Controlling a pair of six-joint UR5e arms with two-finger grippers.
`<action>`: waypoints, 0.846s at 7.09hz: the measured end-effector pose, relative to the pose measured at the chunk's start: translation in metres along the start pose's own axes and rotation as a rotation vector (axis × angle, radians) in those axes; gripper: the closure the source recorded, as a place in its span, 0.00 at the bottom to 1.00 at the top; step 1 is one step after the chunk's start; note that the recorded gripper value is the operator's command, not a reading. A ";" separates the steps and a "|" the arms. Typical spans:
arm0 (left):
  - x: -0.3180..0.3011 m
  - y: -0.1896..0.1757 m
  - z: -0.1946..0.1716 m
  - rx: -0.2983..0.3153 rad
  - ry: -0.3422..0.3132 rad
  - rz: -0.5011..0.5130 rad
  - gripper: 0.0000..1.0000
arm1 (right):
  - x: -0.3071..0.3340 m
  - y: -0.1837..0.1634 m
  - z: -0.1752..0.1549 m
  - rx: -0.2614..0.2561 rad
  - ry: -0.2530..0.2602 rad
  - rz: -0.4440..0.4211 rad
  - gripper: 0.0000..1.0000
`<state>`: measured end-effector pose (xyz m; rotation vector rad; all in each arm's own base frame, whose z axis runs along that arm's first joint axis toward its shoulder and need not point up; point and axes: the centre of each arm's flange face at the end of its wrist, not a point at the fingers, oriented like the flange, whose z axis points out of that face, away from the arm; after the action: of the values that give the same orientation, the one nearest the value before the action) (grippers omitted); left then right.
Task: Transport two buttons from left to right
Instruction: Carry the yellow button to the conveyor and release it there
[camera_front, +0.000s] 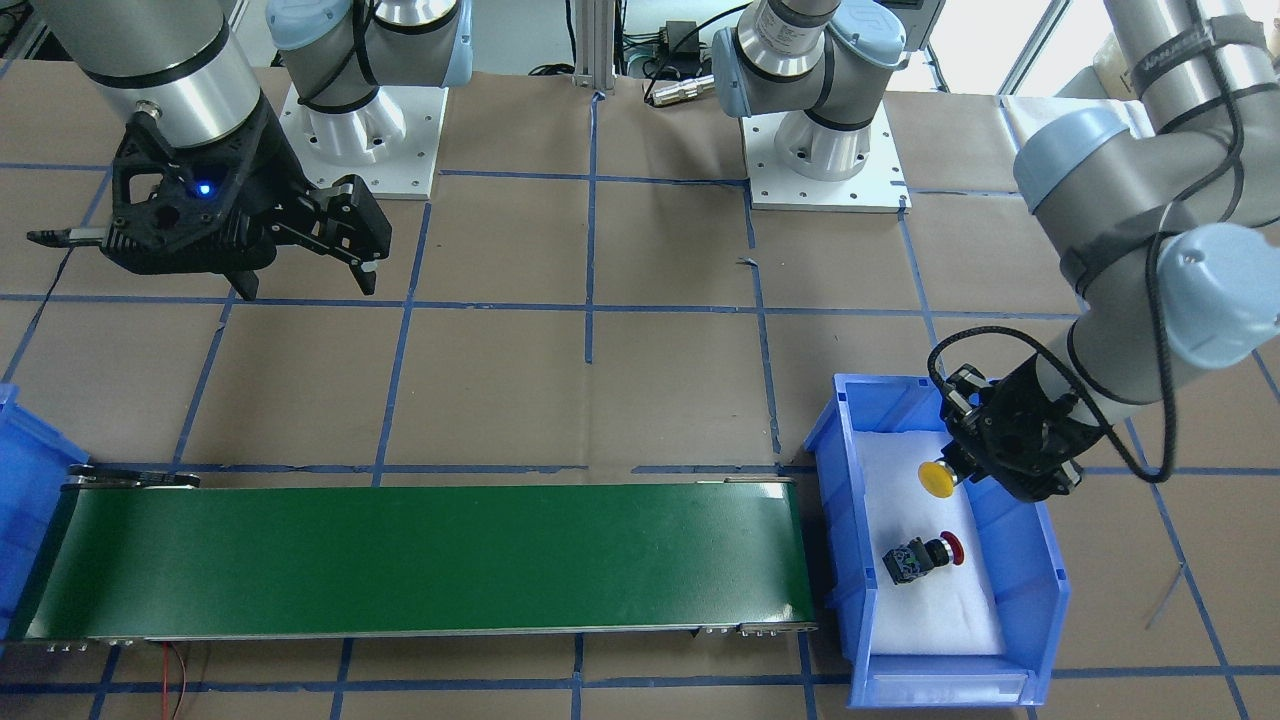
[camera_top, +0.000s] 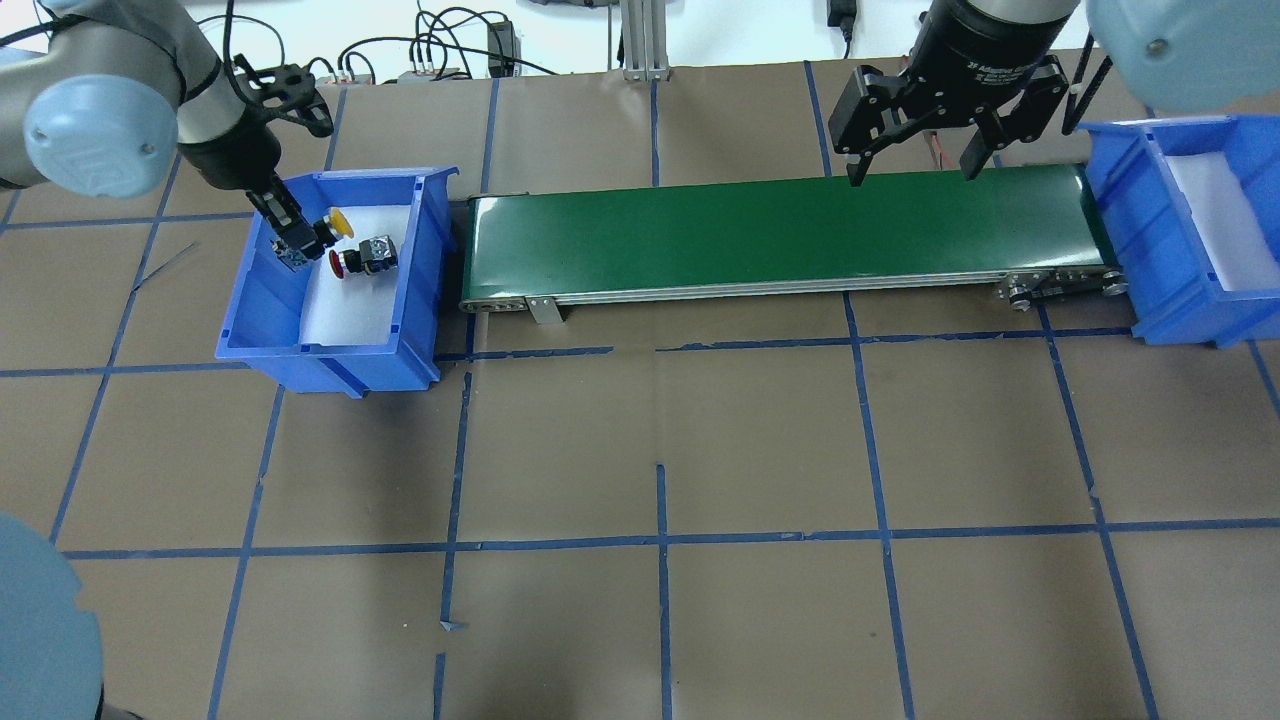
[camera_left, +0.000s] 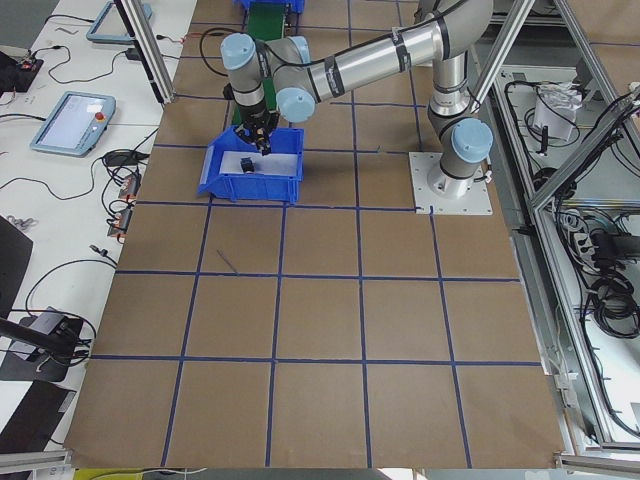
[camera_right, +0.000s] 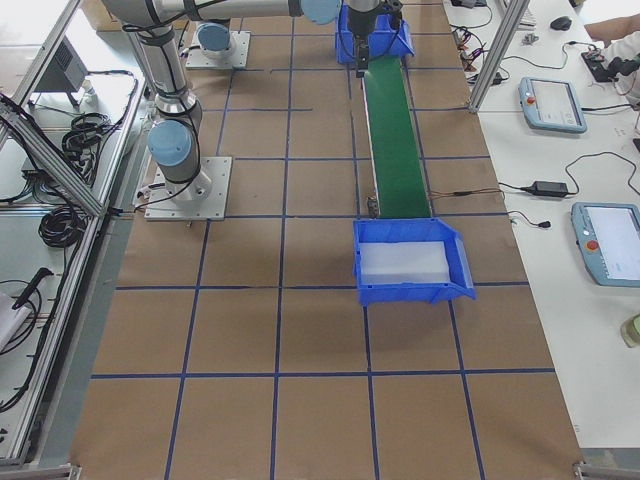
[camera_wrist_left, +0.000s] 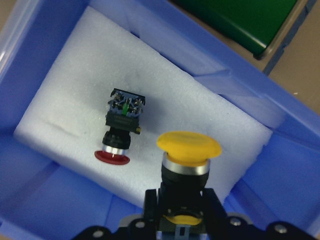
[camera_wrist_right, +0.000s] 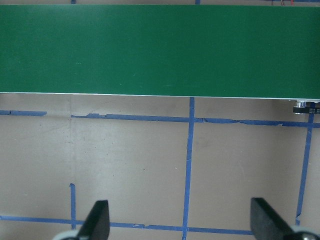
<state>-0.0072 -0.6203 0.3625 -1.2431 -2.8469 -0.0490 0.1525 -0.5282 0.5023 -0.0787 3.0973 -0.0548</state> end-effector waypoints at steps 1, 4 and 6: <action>0.022 -0.017 -0.016 0.010 -0.011 -0.151 0.95 | 0.000 0.000 0.001 -0.003 0.001 -0.002 0.00; 0.104 -0.116 0.007 0.057 -0.040 -0.522 0.95 | 0.002 -0.001 0.002 -0.003 0.003 -0.006 0.00; 0.124 -0.176 0.045 0.074 -0.041 -0.630 0.95 | 0.002 0.000 0.001 -0.003 0.003 -0.006 0.00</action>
<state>-0.2220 -0.6473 0.3201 -0.2993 -3.1107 0.0662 0.1506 -0.5288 0.5008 -0.0888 3.1004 -0.0510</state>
